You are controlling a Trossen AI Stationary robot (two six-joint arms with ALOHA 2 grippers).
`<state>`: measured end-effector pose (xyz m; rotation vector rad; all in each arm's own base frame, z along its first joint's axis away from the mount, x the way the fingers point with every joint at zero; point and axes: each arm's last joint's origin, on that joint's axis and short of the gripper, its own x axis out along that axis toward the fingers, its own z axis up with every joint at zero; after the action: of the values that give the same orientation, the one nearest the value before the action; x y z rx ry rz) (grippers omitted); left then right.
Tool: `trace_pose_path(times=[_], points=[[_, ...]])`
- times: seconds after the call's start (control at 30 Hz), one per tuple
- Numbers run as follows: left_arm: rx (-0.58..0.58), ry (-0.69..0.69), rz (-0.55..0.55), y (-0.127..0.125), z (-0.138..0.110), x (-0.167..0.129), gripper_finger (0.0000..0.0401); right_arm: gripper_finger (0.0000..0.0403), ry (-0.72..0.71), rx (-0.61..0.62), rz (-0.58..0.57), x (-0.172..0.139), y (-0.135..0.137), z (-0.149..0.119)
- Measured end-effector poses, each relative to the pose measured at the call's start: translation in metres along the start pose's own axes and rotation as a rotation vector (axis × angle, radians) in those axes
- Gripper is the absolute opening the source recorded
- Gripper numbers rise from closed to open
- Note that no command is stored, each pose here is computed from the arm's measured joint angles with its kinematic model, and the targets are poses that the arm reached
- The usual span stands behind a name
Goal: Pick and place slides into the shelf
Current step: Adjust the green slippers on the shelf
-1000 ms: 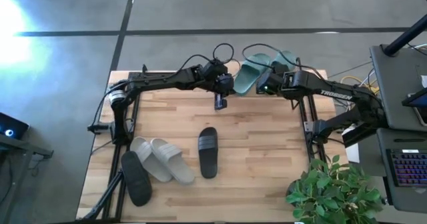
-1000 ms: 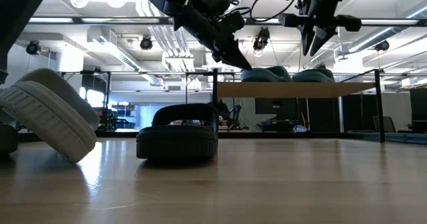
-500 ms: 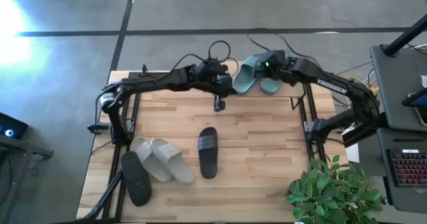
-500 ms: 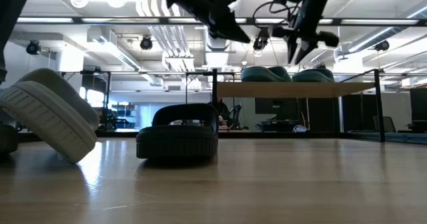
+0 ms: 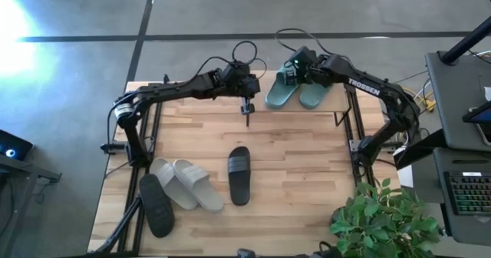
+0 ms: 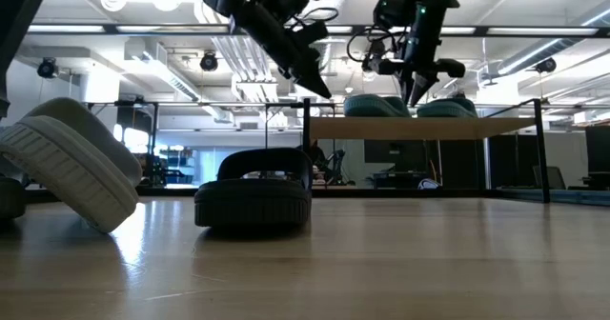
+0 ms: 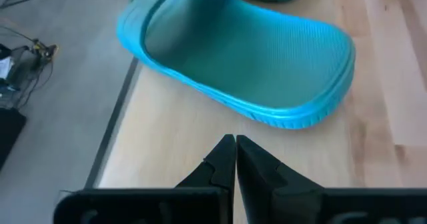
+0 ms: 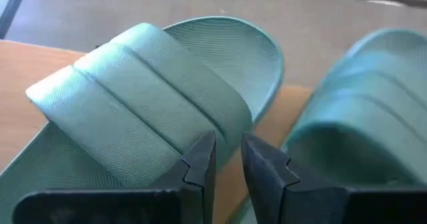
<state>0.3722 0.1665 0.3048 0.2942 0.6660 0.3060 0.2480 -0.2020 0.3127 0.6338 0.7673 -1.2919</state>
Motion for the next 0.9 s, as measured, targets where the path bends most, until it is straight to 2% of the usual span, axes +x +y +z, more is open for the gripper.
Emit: trace_pose_path(times=[0.2,0.4,0.67,0.9], points=[[-0.001,0.0,-0.065,-0.007,-0.008,0.025,0.0,0.0072,-0.035,-0.027,0.062,-0.015,0.008,0.009],[0.003,-0.013,-0.1,-0.013,-0.006,0.043,0.0,0.0074,-0.02,-0.066,0.06,-0.024,0.007,0.008],[0.013,-0.09,-0.161,-0.017,0.009,0.047,0.0,0.0075,0.005,-0.105,-0.074,-0.033,-0.008,0.002],[0.019,-0.078,-0.174,-0.02,0.013,0.043,0.0,0.0098,0.065,-0.153,-0.181,-0.038,-0.023,-0.005]])
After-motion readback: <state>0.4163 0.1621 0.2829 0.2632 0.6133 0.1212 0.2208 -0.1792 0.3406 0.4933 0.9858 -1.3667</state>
